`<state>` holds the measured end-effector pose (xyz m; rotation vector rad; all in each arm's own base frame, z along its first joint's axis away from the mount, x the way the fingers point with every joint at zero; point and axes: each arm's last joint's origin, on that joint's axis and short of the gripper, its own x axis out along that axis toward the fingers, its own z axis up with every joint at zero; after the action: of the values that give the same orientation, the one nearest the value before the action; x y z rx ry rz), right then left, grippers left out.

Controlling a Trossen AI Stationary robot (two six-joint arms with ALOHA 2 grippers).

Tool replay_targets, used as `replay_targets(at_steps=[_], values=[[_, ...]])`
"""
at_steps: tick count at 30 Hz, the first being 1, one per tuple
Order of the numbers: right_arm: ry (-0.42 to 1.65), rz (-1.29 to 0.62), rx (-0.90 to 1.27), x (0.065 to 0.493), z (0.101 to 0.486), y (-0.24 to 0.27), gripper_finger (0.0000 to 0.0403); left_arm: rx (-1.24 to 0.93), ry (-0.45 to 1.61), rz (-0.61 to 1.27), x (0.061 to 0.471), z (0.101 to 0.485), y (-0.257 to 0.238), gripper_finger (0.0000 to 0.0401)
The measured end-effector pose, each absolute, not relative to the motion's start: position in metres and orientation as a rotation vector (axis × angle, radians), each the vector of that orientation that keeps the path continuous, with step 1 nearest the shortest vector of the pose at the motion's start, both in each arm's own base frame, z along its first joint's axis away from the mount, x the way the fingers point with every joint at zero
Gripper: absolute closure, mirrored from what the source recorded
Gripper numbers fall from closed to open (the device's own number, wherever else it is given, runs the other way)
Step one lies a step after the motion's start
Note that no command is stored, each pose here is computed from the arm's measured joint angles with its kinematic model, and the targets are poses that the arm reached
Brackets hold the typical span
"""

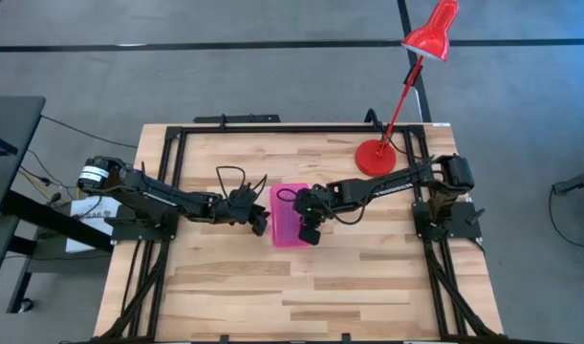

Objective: Pick & place school supplies into a supply box
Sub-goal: Close the pink supply box

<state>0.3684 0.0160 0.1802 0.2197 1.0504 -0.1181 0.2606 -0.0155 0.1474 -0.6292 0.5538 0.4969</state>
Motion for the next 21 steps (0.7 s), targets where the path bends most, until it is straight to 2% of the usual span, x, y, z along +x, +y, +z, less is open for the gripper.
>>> replay_targets(at_steps=[10, 21], values=[[1.008, -0.15, 0.187, 0.36, 0.201, 0.013, 0.0403, -0.62, 0.557, 0.498, 0.26, 0.147, -0.015, 0.0276], [1.119, -0.225, 0.154, 0.352, 0.193, 0.019, 0.0403, -0.625, 0.559, 0.506, 0.26, 0.147, -0.015, 0.0276]])
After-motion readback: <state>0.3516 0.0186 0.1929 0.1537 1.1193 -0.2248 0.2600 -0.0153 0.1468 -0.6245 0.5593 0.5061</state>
